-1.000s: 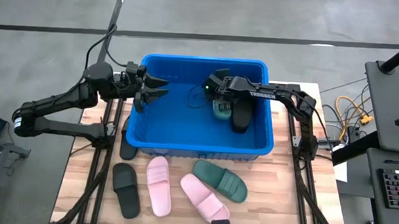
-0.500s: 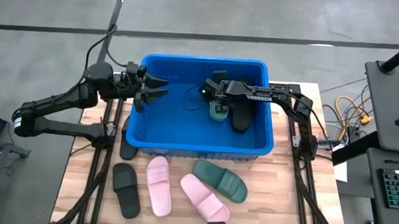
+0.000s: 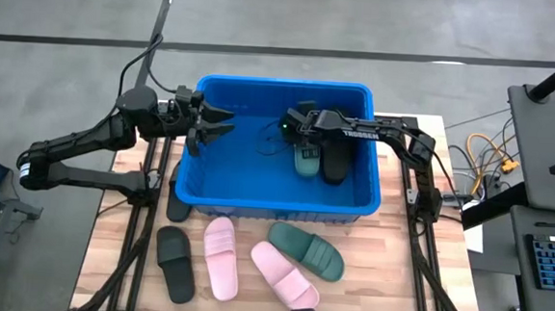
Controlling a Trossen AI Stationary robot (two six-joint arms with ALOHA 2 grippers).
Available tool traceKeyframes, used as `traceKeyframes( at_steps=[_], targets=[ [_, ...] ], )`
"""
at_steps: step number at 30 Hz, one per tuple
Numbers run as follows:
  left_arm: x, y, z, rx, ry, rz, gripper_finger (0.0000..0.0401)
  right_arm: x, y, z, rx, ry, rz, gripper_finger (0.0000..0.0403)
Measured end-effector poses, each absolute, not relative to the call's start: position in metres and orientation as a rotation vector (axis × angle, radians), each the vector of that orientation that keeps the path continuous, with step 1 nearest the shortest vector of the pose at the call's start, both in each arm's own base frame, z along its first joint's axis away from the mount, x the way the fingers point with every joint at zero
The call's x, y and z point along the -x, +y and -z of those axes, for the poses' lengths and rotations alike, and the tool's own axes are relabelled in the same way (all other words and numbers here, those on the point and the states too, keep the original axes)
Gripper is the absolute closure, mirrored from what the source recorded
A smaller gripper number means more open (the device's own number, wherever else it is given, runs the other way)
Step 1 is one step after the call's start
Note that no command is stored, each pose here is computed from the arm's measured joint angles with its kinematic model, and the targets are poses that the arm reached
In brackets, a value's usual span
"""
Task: Pick and place slides into bin
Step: Put the green slide into the blue bin
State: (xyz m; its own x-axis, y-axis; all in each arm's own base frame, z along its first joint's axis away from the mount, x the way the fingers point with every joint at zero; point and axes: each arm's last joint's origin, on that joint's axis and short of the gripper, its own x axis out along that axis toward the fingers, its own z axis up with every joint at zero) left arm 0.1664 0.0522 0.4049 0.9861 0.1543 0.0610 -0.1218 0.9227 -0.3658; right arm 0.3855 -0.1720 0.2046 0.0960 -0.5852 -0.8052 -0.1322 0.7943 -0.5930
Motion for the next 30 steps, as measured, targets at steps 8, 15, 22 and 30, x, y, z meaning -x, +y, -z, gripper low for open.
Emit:
traceKeyframes(
  at_steps=[8, 15, 22, 30],
  targets=[
    [-0.166, 0.052, -0.405, 0.370, -0.089, -0.142, 0.0205, -0.380, -0.178, -0.214, 0.427, 1.444, 0.284, 0.0183],
    [-0.166, 0.052, -0.405, 0.370, -0.088, -0.142, 0.0205, -0.384, -0.181, -0.235, 0.384, 1.393, 0.277, 0.0183],
    [-0.166, 0.052, -0.405, 0.370, -0.087, -0.142, 0.0205, -0.384, -0.180, -0.269, 0.231, 1.341, 0.358, 0.0183],
    [-0.166, 0.052, -0.404, 0.370, -0.082, -0.143, 0.0205, -0.379, -0.169, -0.338, 0.036, 1.165, 0.462, 0.0184]
  ],
)
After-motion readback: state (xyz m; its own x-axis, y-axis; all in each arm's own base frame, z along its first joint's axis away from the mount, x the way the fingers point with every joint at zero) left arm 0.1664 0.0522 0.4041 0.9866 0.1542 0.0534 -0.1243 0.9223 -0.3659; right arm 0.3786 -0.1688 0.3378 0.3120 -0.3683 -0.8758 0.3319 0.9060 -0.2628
